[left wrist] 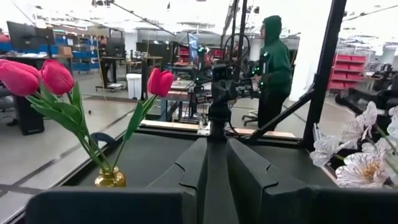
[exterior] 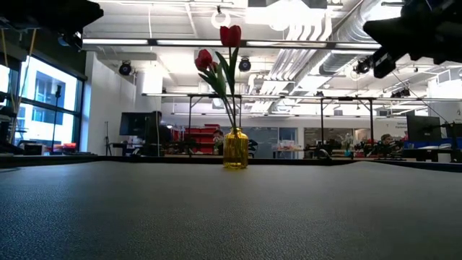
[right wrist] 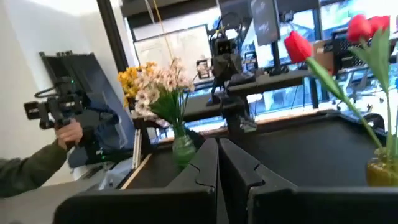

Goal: Sort flowers into vase by color
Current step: Return to Home Position

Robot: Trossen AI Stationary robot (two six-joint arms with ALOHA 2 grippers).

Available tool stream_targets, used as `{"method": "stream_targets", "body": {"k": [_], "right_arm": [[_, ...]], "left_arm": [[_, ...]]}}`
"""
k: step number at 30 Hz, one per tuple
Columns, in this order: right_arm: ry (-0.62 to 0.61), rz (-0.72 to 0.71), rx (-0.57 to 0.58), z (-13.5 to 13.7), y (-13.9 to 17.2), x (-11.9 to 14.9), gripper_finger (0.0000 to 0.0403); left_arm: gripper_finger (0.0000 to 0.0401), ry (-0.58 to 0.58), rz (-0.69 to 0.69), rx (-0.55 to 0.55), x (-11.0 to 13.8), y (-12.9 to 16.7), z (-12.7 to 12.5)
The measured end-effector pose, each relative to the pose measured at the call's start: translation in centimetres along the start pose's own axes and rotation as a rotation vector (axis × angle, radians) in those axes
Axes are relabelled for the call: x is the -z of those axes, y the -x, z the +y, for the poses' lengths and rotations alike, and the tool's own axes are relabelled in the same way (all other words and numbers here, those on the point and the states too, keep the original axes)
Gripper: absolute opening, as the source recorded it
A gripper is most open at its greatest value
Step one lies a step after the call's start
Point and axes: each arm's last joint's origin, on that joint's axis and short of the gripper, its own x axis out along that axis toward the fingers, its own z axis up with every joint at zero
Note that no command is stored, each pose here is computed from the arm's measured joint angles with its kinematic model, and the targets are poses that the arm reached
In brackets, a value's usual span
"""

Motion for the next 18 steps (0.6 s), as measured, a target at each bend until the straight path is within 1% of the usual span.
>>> {"method": "stream_targets", "body": {"k": [2,5,8,12,14,16,18], "right_arm": [[0.003,-0.027,-0.004,0.2,0.5,0.1,0.0000],[0.019,-0.080,-0.055,0.6,1.2,0.4,0.0000],[0.033,-0.085,-0.076,0.7,1.3,1.2,0.0000],[0.044,0.026,-0.040,0.6,1.2,2.4,0.0000],[0.044,0.063,-0.034,0.6,1.2,2.7,0.0000],[0.062,0.090,-0.030,0.5,1.2,3.0,0.0000],[0.083,0.123,-0.011,0.4,1.3,3.3,0.0000]], "left_arm": [[0.0045,0.015,-0.005,0.002,0.0,0.0,0.0],[0.0045,0.037,-0.030,0.022,-0.2,0.0,-0.1],[0.0045,0.050,-0.043,0.046,0.2,-0.3,-0.1],[0.0045,0.065,-0.046,0.057,0.7,-0.6,-0.1],[0.0045,0.078,-0.041,0.067,1.2,-0.8,-0.1],[0.0045,0.075,-0.057,0.096,1.4,-0.9,-0.1],[0.0045,0.073,-0.067,0.102,1.9,-1.1,-0.1]]}}
